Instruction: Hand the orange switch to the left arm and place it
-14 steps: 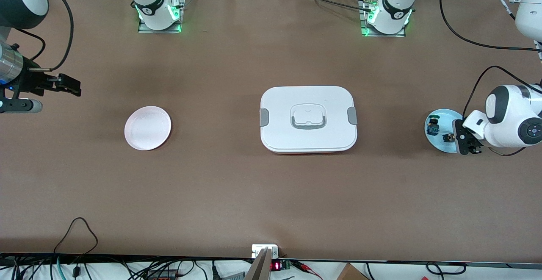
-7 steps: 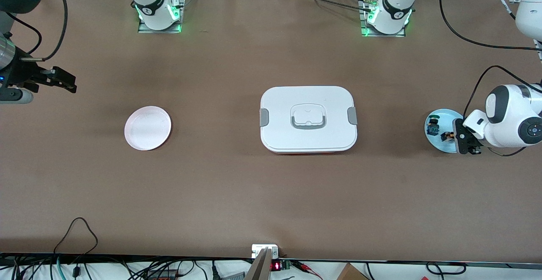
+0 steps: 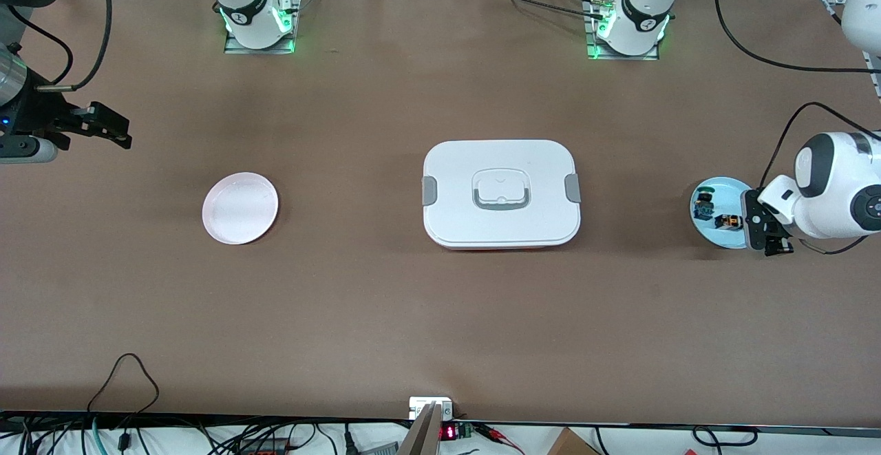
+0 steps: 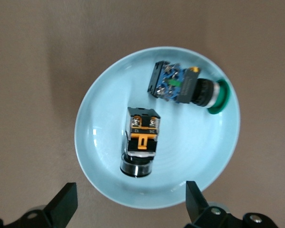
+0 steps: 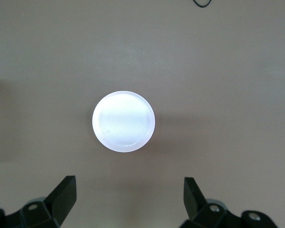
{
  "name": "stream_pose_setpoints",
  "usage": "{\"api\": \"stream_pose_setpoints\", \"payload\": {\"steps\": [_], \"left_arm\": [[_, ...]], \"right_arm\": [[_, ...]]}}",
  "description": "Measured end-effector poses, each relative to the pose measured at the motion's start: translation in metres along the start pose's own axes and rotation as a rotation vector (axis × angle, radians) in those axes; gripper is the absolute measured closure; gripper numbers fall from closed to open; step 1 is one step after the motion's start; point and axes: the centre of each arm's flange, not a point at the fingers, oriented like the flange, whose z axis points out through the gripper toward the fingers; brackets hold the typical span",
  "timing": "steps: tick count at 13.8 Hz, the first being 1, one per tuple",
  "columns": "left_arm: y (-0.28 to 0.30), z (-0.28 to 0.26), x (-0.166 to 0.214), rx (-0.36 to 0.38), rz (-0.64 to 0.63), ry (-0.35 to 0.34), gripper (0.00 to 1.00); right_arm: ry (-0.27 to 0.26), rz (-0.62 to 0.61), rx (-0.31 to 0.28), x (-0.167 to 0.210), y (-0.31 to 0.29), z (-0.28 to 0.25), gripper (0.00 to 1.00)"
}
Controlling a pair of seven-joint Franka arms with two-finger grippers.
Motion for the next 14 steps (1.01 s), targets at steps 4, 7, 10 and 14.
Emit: {"api": "stream_pose_setpoints", "payload": {"steps": [4,7,10,14], "left_arm": [[0.013,-0.090,-0.002,-0.127,-0.178,0.002,0.00],[0.020,-0.130,0.002,-0.195,-0.408,0.026,0.00],[0.021,-0.167,0.025,-0.186,-0.589,0.034,0.00],[0.035,-0.233,0.069,-0.210,-0.841,0.067,0.00]], "right_arm": [[0.011,0.000,0.009,0.000,-0.001,-0.008,0.00],[-0.012,0.005,0.010,-0.003,0.001,-0.006,0.00],[-0.028,0.005,0.010,-0.004,0.001,-0.005,0.00],[-0.031,0.005,0.011,-0.005,0.001,-0.005,0.00]]}}
